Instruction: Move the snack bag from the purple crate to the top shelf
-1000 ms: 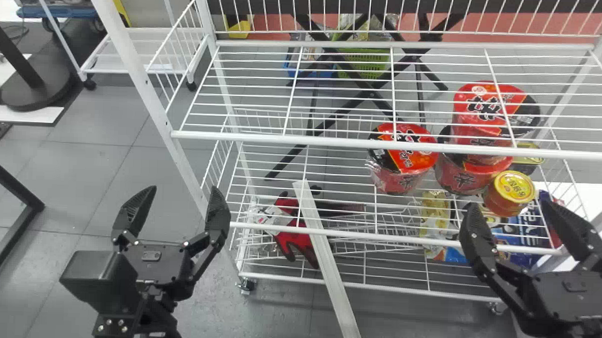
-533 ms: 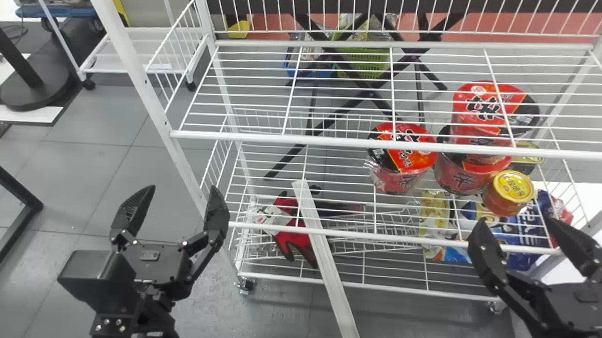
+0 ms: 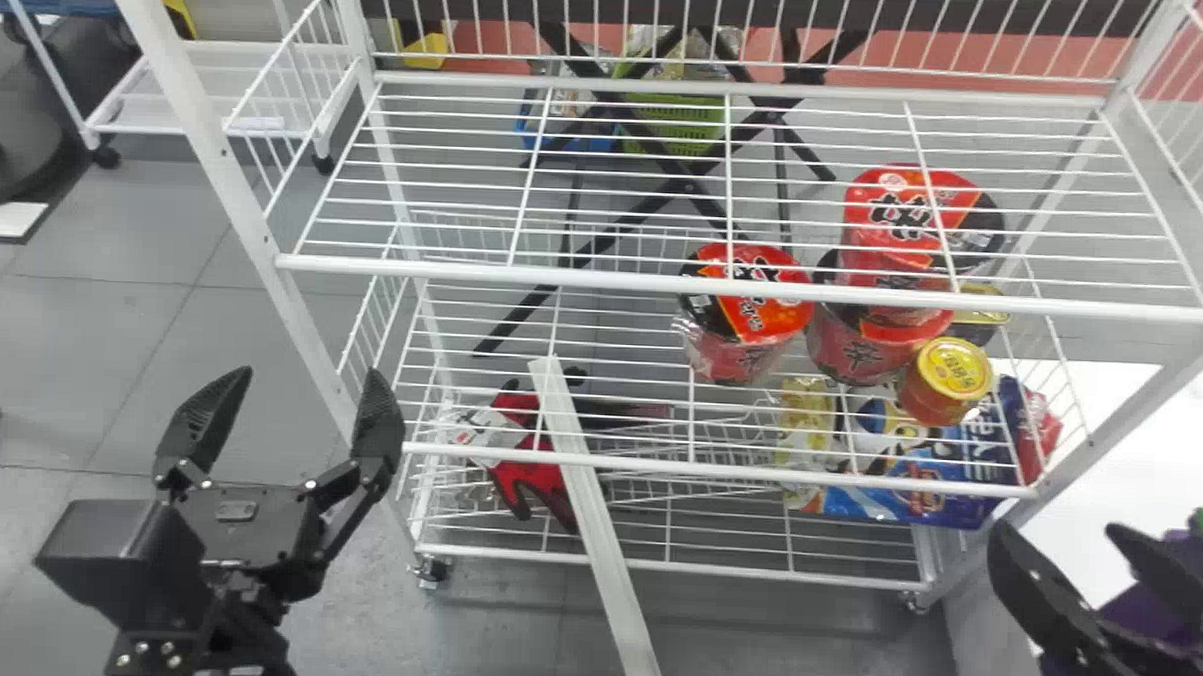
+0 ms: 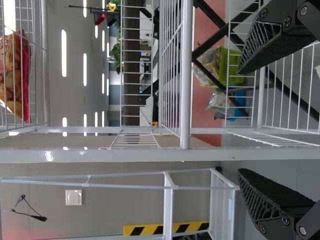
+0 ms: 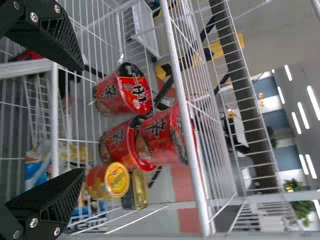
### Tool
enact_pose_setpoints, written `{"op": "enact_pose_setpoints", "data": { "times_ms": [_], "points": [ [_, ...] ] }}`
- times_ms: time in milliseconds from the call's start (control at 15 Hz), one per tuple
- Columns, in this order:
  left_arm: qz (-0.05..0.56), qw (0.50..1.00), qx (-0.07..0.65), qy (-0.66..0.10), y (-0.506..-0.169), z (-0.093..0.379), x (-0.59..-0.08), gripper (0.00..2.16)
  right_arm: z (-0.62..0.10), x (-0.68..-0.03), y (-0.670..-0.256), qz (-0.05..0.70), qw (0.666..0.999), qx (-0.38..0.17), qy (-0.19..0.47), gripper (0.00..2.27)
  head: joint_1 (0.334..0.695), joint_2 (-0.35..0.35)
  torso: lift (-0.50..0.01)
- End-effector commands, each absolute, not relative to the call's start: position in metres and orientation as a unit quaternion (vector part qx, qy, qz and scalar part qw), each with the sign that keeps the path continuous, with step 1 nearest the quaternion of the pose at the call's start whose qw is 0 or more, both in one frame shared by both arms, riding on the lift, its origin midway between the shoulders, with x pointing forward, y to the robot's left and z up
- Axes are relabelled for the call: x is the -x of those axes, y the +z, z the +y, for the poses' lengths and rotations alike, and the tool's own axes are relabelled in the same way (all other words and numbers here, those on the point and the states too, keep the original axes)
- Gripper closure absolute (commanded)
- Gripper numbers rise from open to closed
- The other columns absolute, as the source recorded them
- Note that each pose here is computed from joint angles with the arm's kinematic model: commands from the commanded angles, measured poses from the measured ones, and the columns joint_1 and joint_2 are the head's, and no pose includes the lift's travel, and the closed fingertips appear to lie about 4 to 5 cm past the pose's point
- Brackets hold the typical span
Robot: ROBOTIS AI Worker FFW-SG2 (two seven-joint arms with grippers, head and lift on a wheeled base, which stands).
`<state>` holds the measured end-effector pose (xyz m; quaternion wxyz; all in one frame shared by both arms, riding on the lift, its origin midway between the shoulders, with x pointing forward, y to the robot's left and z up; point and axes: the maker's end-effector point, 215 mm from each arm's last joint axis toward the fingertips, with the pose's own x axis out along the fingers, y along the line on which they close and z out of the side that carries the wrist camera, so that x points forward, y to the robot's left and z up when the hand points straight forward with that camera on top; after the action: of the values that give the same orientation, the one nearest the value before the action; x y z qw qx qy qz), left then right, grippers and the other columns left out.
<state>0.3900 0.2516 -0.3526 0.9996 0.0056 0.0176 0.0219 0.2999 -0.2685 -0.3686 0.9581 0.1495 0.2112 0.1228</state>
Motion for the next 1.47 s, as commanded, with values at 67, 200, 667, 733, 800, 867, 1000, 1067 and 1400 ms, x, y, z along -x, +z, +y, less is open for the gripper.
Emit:
{"op": "enact_pose_setpoints", "data": {
  "times_ms": [67, 200, 667, 733, 800, 867, 1000, 1067, 1400],
  "points": [
    [0.021, 1.000, -0.002, 0.014, -0.359, 0.245, -0.396, 0.12, -0.316, -0.262, -0.366, 0.276, 0.927, -0.223, 0.125, 0.08, 0.695, -0.038, -0.451],
    [0.023, 1.000, 0.000, 0.011, -0.362, 0.241, -0.397, 0.12, -0.351, -0.249, -0.356, 0.294, 0.917, -0.249, 0.107, 0.08, 0.695, -0.080, -0.451],
    [0.027, 1.000, 0.003, 0.007, -0.372, 0.240, -0.402, 0.12, -0.459, -0.197, -0.308, 0.259, 0.897, -0.358, -0.004, 0.06, 0.695, -0.326, -0.451],
    [0.029, 1.000, 0.003, 0.008, -0.374, 0.241, -0.402, 0.12, -0.471, -0.190, -0.314, 0.256, 0.893, -0.371, -0.019, 0.06, 0.695, -0.350, -0.451],
    [0.029, 1.000, 0.003, 0.007, -0.375, 0.241, -0.402, 0.12, -0.482, -0.181, -0.323, 0.256, 0.887, -0.382, -0.038, 0.06, 0.695, -0.350, -0.451],
    [0.029, 1.000, 0.003, 0.007, -0.376, 0.241, -0.403, 0.12, -0.494, -0.172, -0.334, 0.265, 0.883, -0.383, -0.061, 0.06, 0.695, -0.350, -0.451],
    [0.032, 0.999, 0.003, 0.007, -0.379, 0.242, -0.404, 0.12, -0.514, -0.154, -0.363, 0.289, 0.867, -0.391, -0.109, 0.07, 0.695, -0.350, -0.451],
    [0.033, 0.999, 0.003, 0.007, -0.380, 0.243, -0.404, 0.12, -0.526, -0.146, -0.380, 0.310, 0.857, -0.389, -0.135, 0.07, 0.695, -0.350, -0.451],
    [0.032, 0.999, 0.005, 0.007, -0.380, 0.244, -0.406, 0.12, -0.578, -0.119, -0.446, 0.407, 0.809, -0.366, -0.214, 0.06, 0.695, -0.350, -0.451]
  ]
}}
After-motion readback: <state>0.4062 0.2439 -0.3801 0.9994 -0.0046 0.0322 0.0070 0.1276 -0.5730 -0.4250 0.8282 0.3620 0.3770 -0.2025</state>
